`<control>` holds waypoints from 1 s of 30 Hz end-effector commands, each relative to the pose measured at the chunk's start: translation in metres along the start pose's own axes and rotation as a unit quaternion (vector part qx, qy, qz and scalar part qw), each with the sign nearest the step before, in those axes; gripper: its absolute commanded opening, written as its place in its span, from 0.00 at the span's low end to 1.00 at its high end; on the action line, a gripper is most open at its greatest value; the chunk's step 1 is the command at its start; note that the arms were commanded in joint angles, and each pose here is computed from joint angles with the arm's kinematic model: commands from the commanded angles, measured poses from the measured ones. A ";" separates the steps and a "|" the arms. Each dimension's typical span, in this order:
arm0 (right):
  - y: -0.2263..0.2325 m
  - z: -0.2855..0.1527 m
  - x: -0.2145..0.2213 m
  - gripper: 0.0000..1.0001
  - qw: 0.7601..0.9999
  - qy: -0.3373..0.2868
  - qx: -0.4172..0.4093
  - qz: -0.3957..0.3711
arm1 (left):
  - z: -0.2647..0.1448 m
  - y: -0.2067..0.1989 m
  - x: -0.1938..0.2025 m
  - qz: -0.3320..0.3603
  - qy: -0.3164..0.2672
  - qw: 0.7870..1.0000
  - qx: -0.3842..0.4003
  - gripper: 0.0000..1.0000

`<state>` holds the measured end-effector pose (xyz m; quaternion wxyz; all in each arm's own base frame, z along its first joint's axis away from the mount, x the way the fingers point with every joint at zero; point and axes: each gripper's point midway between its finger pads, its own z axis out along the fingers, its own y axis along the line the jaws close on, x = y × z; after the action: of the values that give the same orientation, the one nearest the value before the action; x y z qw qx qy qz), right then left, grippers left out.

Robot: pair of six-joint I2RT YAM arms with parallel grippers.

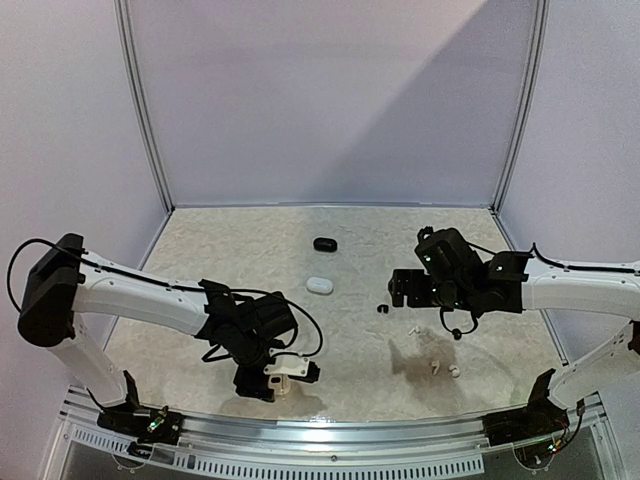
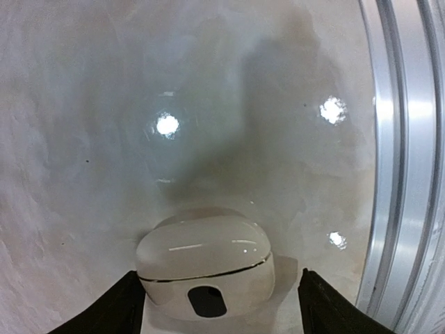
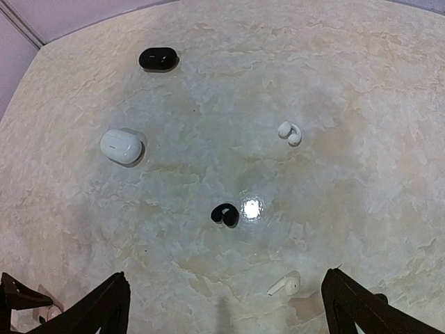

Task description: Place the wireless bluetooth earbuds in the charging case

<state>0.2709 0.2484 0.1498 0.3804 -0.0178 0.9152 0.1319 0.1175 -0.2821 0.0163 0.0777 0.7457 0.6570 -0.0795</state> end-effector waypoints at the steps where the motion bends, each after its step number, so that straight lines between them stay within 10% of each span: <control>1: -0.001 0.001 0.000 0.98 1.000 -0.007 0.009 0.005 | 0.007 -0.004 -0.006 0.000 -0.007 1.000 0.005 0.75; 21: 0.048 -0.018 -0.036 0.99 0.996 -0.023 -0.089 0.001 | -0.073 0.073 -0.035 -0.056 -0.062 0.990 -0.109 0.04; 30: 0.131 -0.064 -0.107 0.94 0.942 -0.054 -0.331 0.011 | -0.239 0.148 -0.100 -0.046 -0.306 0.886 -0.345 0.00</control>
<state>0.2851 0.3128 0.2356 0.3924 -0.0657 0.8610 0.3168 0.2298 -0.3246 0.1921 0.3851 0.6340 0.6662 -0.0773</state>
